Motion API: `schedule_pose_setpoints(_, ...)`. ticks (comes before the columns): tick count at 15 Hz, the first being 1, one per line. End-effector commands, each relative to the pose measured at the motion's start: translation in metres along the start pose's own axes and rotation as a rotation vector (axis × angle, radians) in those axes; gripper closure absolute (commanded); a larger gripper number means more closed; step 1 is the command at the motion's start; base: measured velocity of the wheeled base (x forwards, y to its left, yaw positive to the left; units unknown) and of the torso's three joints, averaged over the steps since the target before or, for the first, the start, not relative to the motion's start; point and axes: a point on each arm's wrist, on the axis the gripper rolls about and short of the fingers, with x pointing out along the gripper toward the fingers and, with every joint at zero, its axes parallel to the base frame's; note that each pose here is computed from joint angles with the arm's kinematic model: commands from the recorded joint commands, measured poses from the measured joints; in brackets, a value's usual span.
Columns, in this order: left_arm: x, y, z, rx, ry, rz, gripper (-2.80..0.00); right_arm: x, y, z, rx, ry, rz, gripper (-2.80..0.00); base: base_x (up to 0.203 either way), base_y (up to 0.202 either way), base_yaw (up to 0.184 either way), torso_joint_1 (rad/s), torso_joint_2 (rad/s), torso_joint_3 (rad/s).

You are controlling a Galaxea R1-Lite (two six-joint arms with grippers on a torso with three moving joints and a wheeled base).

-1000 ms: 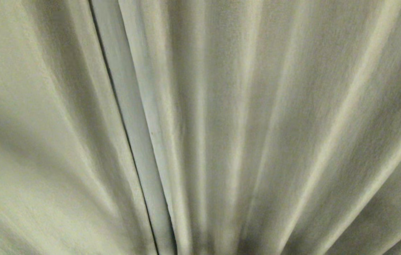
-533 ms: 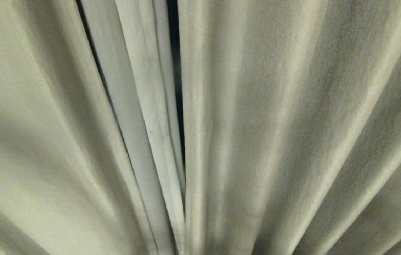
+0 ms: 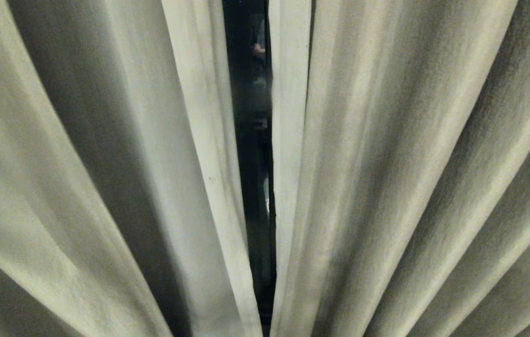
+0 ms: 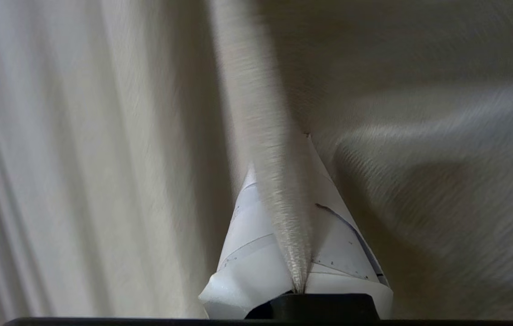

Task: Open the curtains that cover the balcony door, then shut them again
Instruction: Pull the outer curtains open on both sides

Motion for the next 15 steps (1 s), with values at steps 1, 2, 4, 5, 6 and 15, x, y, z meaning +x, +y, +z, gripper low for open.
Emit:
schedule_pose_setpoints(1,-0.003,-0.018,0.023,-0.006,-0.044,-0.038,0.0,0.0,0.0,0.0,0.001,-0.001,0.001,0.0,0.0,0.0,0.0,0.0,0.0,0.0)
schedule_pose_setpoints(2,-0.002,-0.026,0.024,-0.015,-0.049,-0.052,0.0,0.0,0.0,0.0,0.001,-0.001,0.0,0.0,0.0,0.0,0.0,0.0,0.0,0.0)
schedule_pose_setpoints(4,-0.004,-0.037,0.029,-0.027,-0.05,-0.068,0.0,0.0,0.0,0.0,0.001,-0.001,-0.001,0.0,0.0,0.0,0.0,0.0,0.0,0.0)
schedule_pose_setpoints(5,-0.006,-0.039,0.03,-0.03,-0.042,-0.071,0.0,0.0,0.0,0.0,0.001,-0.001,0.001,0.0,0.0,0.0,0.0,0.0,0.0,0.0)
schedule_pose_setpoints(6,-0.01,-0.04,0.03,-0.034,-0.03,-0.078,0.0,0.0,0.0,0.0,0.001,-0.001,0.001,0.0,0.0,0.0,0.0,0.0,0.0,0.0)
schedule_pose_setpoints(15,-0.015,-0.057,0.031,-0.056,-0.013,-0.114,-2.8,0.0,0.0,0.0,0.001,-0.001,0.001,0.0,0.0,0.0,0.0,0.0,0.0,0.0)
